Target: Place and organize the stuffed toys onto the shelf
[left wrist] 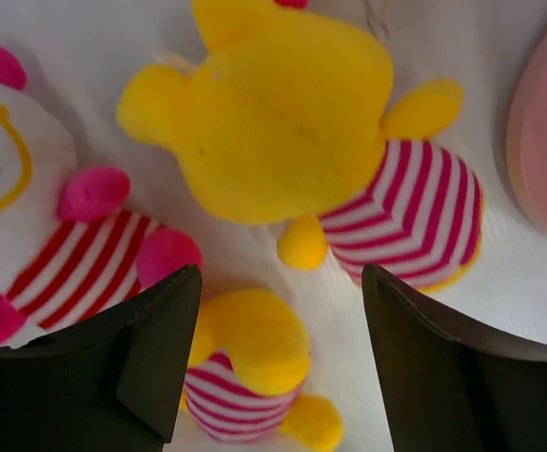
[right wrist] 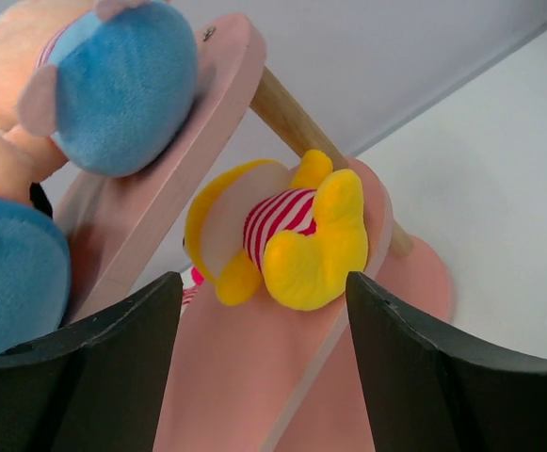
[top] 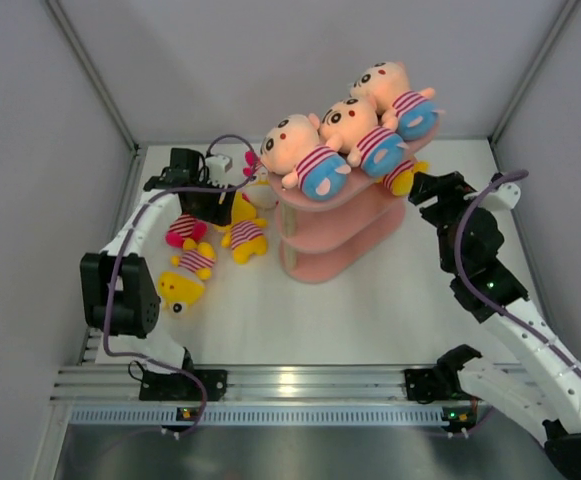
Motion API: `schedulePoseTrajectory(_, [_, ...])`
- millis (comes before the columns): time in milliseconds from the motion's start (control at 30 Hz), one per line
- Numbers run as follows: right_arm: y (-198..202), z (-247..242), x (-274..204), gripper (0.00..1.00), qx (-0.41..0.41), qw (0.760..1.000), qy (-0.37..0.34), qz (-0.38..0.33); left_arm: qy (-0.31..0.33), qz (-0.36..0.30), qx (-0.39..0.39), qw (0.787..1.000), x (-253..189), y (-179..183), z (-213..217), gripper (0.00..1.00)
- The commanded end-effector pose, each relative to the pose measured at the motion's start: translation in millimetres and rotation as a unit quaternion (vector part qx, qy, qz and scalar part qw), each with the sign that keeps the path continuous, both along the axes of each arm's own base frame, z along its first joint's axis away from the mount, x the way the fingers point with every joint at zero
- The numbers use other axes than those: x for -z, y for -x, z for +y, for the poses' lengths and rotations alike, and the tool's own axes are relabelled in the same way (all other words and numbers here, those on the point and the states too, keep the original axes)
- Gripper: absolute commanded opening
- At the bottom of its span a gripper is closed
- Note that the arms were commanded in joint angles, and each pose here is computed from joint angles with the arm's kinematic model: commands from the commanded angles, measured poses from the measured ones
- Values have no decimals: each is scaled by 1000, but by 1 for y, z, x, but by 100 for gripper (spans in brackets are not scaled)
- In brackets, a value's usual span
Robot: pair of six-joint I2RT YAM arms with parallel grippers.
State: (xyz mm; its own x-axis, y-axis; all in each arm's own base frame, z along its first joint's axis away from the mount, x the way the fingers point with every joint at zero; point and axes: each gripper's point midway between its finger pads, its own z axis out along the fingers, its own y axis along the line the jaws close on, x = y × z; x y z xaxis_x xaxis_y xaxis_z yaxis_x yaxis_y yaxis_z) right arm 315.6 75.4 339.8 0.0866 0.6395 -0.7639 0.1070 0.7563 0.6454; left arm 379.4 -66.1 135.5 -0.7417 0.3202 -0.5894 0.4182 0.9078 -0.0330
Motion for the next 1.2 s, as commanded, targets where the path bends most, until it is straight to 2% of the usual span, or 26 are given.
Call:
schedulePoseTrajectory(0, [9,2,0,70,-35,998,50,2,23,-49,-14,998,-18,-48,-12,75])
schedulePoseTrajectory(200, [26,12,-1,71,-92,992,87,3,8,-23,6,1000,12,-73,-31,75])
schedulePoseTrajectory(233, [28,19,-1,71,-112,989,94,4,3,-17,0,1000,20,-78,-29,73])
schedulePoseTrajectory(367, [37,28,1,71,-151,982,112,10,-29,-27,-12,999,23,-91,-19,46])
schedulePoseTrajectory(433, [43,28,0,71,-161,980,115,7,-31,-19,-4,999,31,-90,-19,36])
schedulePoseTrajectory(467, [44,28,2,71,-162,980,117,8,-33,-11,-1,999,37,-87,-19,26])
schedulePoseTrajectory(600, [51,25,0,71,-163,979,120,3,-21,12,11,1000,51,-73,-24,0])
schedulePoseTrajectory(667, [55,30,-6,71,-184,974,130,-5,-20,7,-2,1000,42,-64,-21,0])
schedulePoseTrajectory(767, [67,47,-18,72,-244,957,156,-23,-13,-40,-17,999,-5,-46,-16,0])
schedulePoseTrajectory(867, [80,69,-27,80,-314,932,175,-39,-5,-104,-37,994,-64,-17,-7,0])
schedulePoseTrajectory(900, [85,80,-28,85,-348,919,177,-45,8,-142,-36,989,-97,-2,-6,0])
schedulePoseTrajectory(1033, [105,107,-39,96,-432,881,173,-80,46,-179,-29,982,-150,47,-10,0])
schedulePoseTrajectory(1167, [125,120,-53,98,-478,854,170,-115,73,-220,-31,972,-200,95,-7,0])
